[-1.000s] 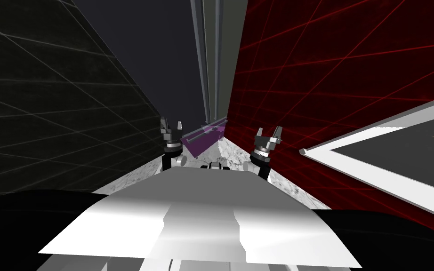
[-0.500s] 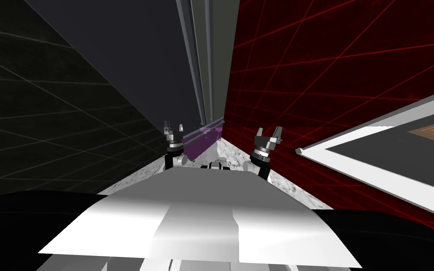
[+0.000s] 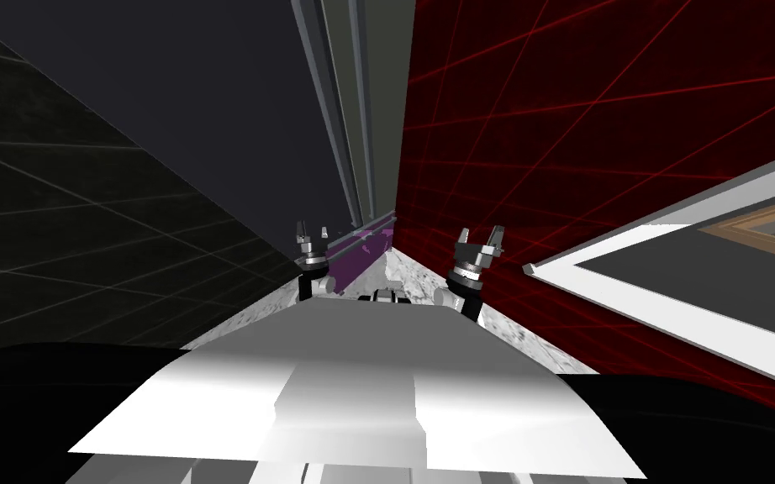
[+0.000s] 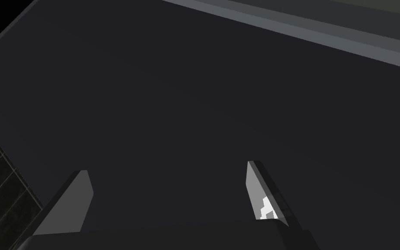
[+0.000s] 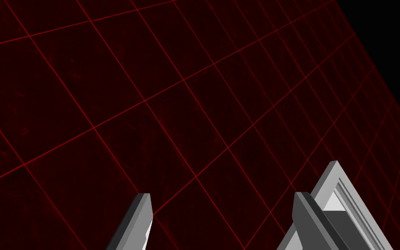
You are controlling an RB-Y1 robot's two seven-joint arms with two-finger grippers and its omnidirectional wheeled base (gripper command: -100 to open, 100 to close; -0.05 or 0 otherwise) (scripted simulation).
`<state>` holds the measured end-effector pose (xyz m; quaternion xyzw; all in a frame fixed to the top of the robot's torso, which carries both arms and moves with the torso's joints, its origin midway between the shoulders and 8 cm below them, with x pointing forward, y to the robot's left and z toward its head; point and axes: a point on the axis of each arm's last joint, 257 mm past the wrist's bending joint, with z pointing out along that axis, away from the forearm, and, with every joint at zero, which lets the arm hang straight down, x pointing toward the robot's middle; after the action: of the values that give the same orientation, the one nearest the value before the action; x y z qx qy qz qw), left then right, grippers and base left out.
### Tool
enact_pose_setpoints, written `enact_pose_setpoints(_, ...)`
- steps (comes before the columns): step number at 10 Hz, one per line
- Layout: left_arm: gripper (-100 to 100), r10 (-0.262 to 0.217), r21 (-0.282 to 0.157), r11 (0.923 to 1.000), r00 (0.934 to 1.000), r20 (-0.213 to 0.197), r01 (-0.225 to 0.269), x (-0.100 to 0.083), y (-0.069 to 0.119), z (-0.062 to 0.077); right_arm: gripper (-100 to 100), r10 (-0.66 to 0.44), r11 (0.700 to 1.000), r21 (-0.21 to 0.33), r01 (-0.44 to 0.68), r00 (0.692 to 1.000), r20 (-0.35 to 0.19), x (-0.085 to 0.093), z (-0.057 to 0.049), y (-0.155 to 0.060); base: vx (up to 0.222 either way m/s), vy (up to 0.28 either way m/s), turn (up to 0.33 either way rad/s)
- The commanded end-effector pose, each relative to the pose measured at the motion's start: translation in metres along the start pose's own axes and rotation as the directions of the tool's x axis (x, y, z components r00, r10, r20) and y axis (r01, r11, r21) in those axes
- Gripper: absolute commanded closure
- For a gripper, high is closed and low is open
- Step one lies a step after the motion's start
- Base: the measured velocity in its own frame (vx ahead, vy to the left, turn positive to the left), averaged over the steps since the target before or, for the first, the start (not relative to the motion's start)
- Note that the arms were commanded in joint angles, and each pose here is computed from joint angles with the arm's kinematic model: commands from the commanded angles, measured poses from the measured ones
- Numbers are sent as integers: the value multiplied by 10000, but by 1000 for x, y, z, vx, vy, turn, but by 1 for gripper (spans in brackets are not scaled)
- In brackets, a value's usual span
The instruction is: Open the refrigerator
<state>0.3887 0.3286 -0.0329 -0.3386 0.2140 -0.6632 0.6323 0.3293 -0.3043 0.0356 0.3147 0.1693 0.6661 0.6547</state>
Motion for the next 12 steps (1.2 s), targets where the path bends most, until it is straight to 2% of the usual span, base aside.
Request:
enact_pose_setpoints(1, -100, -215, -268, 9994, 9991, 378, 225, -15, 17, -5, 0, 0, 10000, 0, 0, 10000, 0, 0, 0, 0, 87, -21, -37)
enact_pose_setpoints(3, -100, -486, -435, 9977, 9954, 827, 524, -31, 33, -10, 0, 0, 10000, -1, 0, 10000, -1, 0, 0, 0, 71, -22, -94)
enact_pose_setpoints(4, -100, -459, -534, 9973, 9952, 864, 507, -33, 37, -12, 0, 1, 10000, 0, -1, 10000, 0, 0, 0, 0, 69, -20, -37)
enact_pose_setpoints(6, -100, -719, -673, 9944, 9883, 1348, 815, -49, 52, -18, 0, 0, 10000, 0, 0, 10000, -1, 0, 0, 0, 82, -16, -100)
enact_pose_setpoints(7, -100, -684, -779, 9938, 9879, 1392, 798, -51, 56, -21, 0, 0, 10000, 0, 0, 10000, 0, 0, 0, 0, 74, -20, -28)
enact_pose_setpoints(9, -100, -931, -877, 9899, 9775, 1895, 1113, -66, 70, -28, 0, 0, 10000, 0, 0, 10000, 0, 0, 0, 0, 99, -22, -91)
enact_pose_setpoints(10, -100, -888, -995, 9890, 9769, 1946, 1097, -68, 75, -31, 0, 0, 10000, 0, 0, 10000, 0, 0, 0, 0, 78, -12, -29)
enact_pose_setpoints(12, -100, -1096, -1096, 9841, 9630, 2464, 1400, -82, 89, -40, 0, 0, 10000, -1, 0, 10000, 0, 0, 0, 0, 68, -16, -80)
